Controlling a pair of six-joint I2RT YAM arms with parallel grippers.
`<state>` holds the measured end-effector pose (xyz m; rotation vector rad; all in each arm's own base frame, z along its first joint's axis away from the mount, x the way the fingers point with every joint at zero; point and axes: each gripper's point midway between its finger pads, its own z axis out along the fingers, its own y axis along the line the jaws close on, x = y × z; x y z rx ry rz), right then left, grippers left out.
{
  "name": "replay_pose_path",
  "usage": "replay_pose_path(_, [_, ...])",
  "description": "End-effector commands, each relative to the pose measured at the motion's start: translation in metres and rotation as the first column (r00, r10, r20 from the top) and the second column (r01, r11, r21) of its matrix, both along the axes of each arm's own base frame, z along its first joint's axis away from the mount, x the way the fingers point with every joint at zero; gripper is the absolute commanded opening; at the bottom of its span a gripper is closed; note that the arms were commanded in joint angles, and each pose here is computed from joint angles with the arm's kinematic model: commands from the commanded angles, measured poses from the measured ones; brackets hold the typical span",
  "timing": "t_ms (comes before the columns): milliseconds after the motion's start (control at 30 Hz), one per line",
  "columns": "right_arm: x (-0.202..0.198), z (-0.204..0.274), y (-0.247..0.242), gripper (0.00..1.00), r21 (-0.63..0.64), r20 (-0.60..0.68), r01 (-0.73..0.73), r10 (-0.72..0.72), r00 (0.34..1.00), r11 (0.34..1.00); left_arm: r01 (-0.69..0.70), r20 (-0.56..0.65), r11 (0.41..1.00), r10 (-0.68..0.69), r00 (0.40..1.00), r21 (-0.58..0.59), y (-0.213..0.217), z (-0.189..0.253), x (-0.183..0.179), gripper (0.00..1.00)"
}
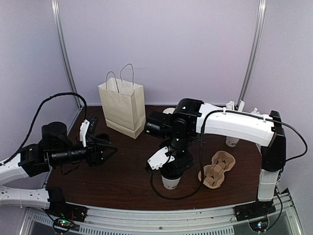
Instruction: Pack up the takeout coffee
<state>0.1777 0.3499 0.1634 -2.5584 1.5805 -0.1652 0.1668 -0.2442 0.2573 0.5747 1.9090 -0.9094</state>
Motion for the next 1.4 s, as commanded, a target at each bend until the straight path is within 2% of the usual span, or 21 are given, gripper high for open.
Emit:
replay_pose_path(0, [0.0,-0.002,0.002,0.83,-0.034,0.018,-0.001,0.002,1.0,0.999,-0.013,0.03,0.999,0.015,0.999,-0.045,0.001,0.008,0.003,0.55])
replay_pose_path(233, [0.0,0.01,0.0,0.85,-0.019,0.033,-0.006,0.006,0.999,1.0,-0.042,0.021,0.999,0.042,0.999,-0.014,0.004,0.001,0.007,0.55])
replay_pose_path(467, [-0.006,0.037,-0.031,0.91,0.024,0.052,-0.01,0.008,0.999,1.0,-0.025,-0.118,0.994,0.038,0.992,0.108,-0.022,-0.027,0.019,0.57])
replay_pose_path(600, [0.002,0.055,-0.045,0.91,0.132,-0.033,0.081,-0.077,0.996,0.988,0.042,-0.217,0.997,-0.027,0.976,0.062,-0.057,-0.037,0.022,0.56])
replay_pose_path(700, [0.009,0.072,-0.045,0.91,0.27,-0.169,0.221,-0.18,0.969,0.937,0.078,-0.263,0.997,-0.076,0.962,0.0,-0.081,-0.041,0.024,0.57])
replay_pose_path(767, [0.015,0.08,-0.044,0.9,0.362,-0.291,0.349,-0.251,0.923,0.864,0.093,-0.291,0.995,-0.097,0.952,-0.027,-0.094,-0.045,0.027,0.57])
replay_pose_path(800, [0.023,0.087,-0.038,0.89,0.435,-0.351,0.423,-0.283,0.892,0.795,0.1,-0.298,0.994,-0.108,0.948,-0.042,-0.1,-0.045,0.029,0.57])
replay_pose_path(867, [0.031,0.083,-0.038,0.89,0.482,-0.495,0.572,-0.333,0.803,0.663,0.115,-0.311,0.99,-0.134,0.941,-0.08,-0.114,-0.046,0.032,0.57])
replay_pose_path(933, [0.035,0.068,-0.041,0.87,0.471,-0.595,0.682,-0.369,0.714,0.559,0.131,-0.322,0.986,-0.158,0.933,-0.104,-0.126,-0.047,0.035,0.58])
replay_pose_path(1033, [0.035,0.038,-0.048,0.83,0.358,-0.723,0.819,-0.422,0.547,0.448,0.131,-0.328,0.986,-0.16,0.931,-0.107,-0.138,-0.05,0.041,0.6])
replay_pose_path(1133, [0.027,0.016,-0.049,0.79,0.271,-0.799,0.879,-0.416,0.433,0.393,0.151,-0.339,0.983,-0.179,0.924,-0.106,-0.15,-0.055,0.045,0.6])
replay_pose_path(1333, [0.01,0.005,-0.046,0.74,0.16,-0.88,0.91,-0.362,0.307,0.382,0.22,-0.39,0.966,-0.258,0.884,-0.139,-0.175,-0.067,0.04,0.6])
replay_pose_path(1367, [0.007,0.002,-0.045,0.73,0.146,-0.889,0.912,-0.354,0.291,0.383,0.227,-0.398,0.965,-0.261,0.88,-0.132,-0.177,-0.071,0.039,0.66])
